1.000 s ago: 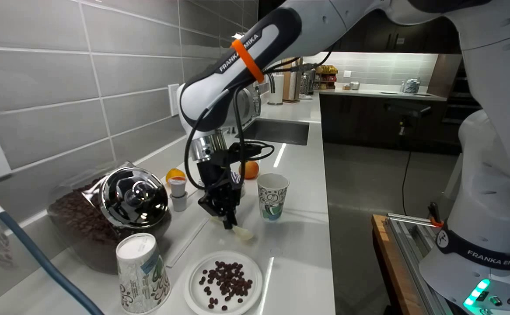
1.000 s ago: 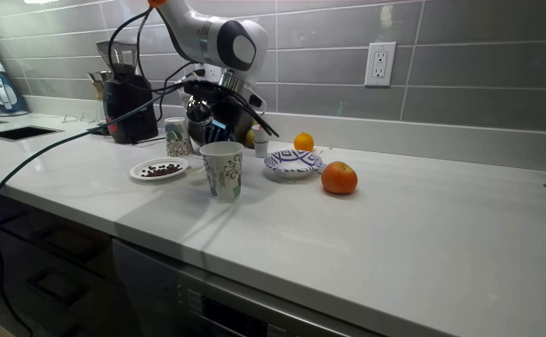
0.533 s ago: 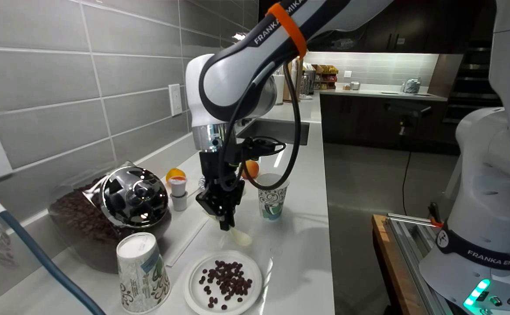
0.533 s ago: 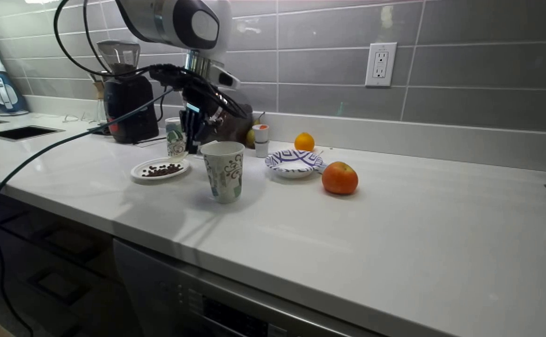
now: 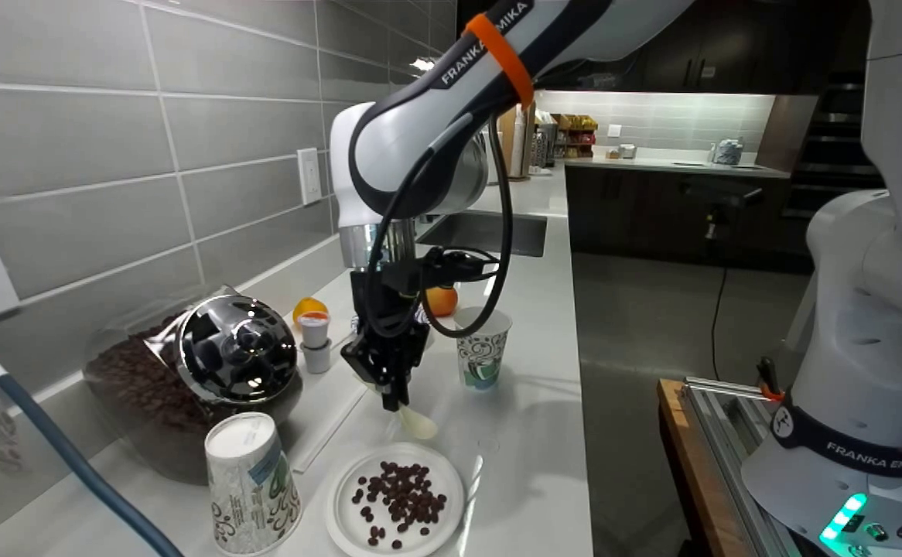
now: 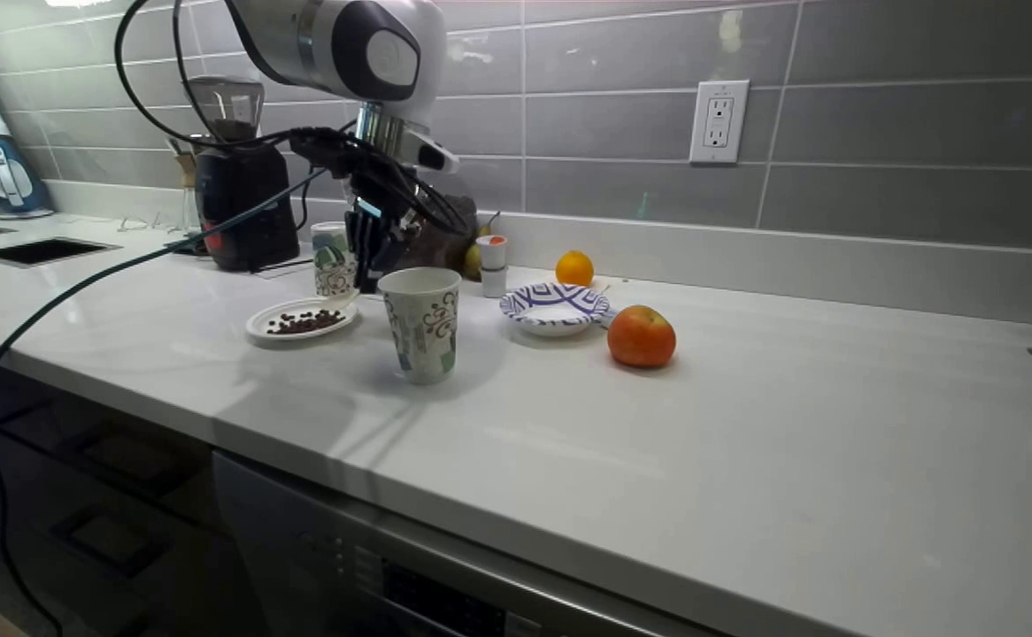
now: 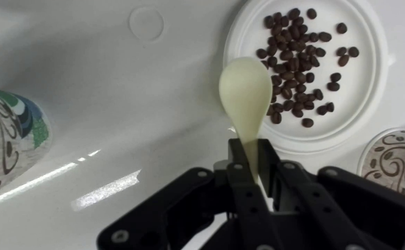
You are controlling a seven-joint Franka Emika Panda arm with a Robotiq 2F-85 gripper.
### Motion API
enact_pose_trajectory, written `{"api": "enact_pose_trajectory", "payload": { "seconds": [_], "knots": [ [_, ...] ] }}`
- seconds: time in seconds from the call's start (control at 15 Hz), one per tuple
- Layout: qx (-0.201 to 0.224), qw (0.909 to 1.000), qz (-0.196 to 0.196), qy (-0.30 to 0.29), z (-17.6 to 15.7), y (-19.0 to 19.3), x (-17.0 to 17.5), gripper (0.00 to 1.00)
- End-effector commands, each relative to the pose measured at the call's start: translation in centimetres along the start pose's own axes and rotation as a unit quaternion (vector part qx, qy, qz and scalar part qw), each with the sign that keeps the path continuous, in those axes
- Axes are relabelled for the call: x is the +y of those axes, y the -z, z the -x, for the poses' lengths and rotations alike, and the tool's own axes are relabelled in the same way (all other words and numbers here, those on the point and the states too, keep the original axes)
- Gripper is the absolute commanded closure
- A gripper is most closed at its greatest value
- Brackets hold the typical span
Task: Use the white spoon to take some of the contents on the white plate and place them in the white cup.
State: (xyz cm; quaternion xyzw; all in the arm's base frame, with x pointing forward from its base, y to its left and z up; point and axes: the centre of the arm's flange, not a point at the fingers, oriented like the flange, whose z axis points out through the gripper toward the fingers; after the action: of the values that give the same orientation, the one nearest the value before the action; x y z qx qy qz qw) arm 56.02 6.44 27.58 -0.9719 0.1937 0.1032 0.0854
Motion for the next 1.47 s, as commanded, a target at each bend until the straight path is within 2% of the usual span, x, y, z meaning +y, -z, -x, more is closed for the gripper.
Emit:
{"api": "enact_pose_trajectory", "payload": {
  "seconds": [0.0, 0.27, 0.6, 1.0, 1.4],
  "knots": [
    [0.005, 0.9991, -0.041, 0.011, 0.7, -0.6, -1.7, 0.95],
    [0.018, 0.9977, -0.064, 0.013, 1.7, -1.6, -3.6, 0.95],
    [0.071, 0.9942, -0.08, 0.016, 3.1, -3.2, -4.9, 0.95],
    [0.133, 0.9842, -0.116, 0.016, 3.8, -3.8, -5.2, 0.95],
    [0.15, 0.9804, -0.127, 0.016, 4.2, -4.4, -5.2, 0.95]
  ]
}}
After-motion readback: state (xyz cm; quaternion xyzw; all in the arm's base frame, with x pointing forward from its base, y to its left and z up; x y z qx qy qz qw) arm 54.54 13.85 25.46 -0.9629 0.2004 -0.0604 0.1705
